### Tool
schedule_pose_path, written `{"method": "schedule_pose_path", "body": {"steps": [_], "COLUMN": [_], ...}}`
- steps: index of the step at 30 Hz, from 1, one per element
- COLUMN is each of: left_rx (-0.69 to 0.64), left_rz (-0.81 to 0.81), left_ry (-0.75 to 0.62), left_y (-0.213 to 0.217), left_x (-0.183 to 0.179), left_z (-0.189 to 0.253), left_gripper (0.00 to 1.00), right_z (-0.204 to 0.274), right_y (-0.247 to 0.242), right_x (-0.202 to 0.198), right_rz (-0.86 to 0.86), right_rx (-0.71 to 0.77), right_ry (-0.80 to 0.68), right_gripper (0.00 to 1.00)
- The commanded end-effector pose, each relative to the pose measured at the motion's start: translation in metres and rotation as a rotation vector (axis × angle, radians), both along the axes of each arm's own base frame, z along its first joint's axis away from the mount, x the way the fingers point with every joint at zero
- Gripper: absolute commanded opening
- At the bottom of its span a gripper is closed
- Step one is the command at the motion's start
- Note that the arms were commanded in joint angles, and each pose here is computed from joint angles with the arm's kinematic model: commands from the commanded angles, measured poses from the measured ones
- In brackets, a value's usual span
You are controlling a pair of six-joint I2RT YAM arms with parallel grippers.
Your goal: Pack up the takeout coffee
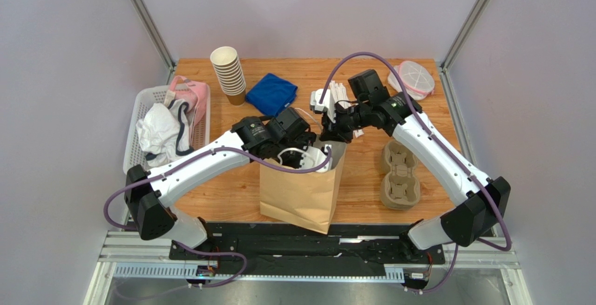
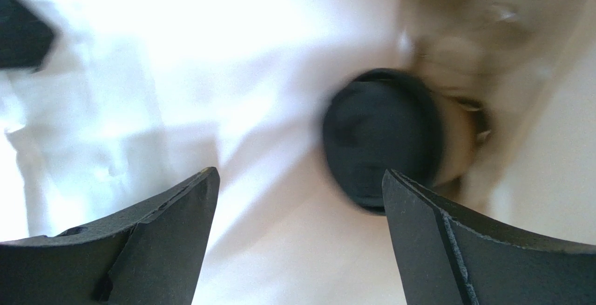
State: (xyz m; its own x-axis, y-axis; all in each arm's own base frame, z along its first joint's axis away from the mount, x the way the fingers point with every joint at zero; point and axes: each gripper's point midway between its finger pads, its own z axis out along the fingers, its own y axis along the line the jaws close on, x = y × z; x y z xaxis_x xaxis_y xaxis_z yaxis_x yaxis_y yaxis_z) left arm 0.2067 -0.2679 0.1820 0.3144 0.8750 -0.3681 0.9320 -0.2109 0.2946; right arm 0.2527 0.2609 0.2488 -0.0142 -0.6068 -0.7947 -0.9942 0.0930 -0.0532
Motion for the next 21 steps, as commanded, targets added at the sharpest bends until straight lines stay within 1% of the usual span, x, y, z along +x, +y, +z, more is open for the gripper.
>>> {"method": "schedule_pose_path", "body": {"steps": [1, 8, 15, 21], "left_rx": [-0.091, -0.126, -0.185, -0.207], "left_rz": [-0.046, 0.03, 0.089, 0.183], "left_ry": [-0.065, -0.162, -0.176, -0.167], "left_y": [-0.005, -0.004, -0.002, 0.009], "left_x": [0.0, 0.018, 0.019, 0.026], "left_z": [0.029, 0.042, 0.061, 0.073], "left_gripper": [0.95, 0.95, 0.93, 0.9], "right_z": [0.017, 0.029, 0.033, 0.038], "right_y": [0.003, 0.007, 0.012, 0.015], "right_x": [0.017, 0.019, 0.021, 0.023], "right_rz": [-0.031, -0.018, -0.003, 0.005], "right_rx": [0.022, 0.054, 0.07, 0.083], "right_ry": [-0.076, -0.117, -0.175, -0.211], "right_gripper": [0.0, 0.0, 0.0, 0.0]}}
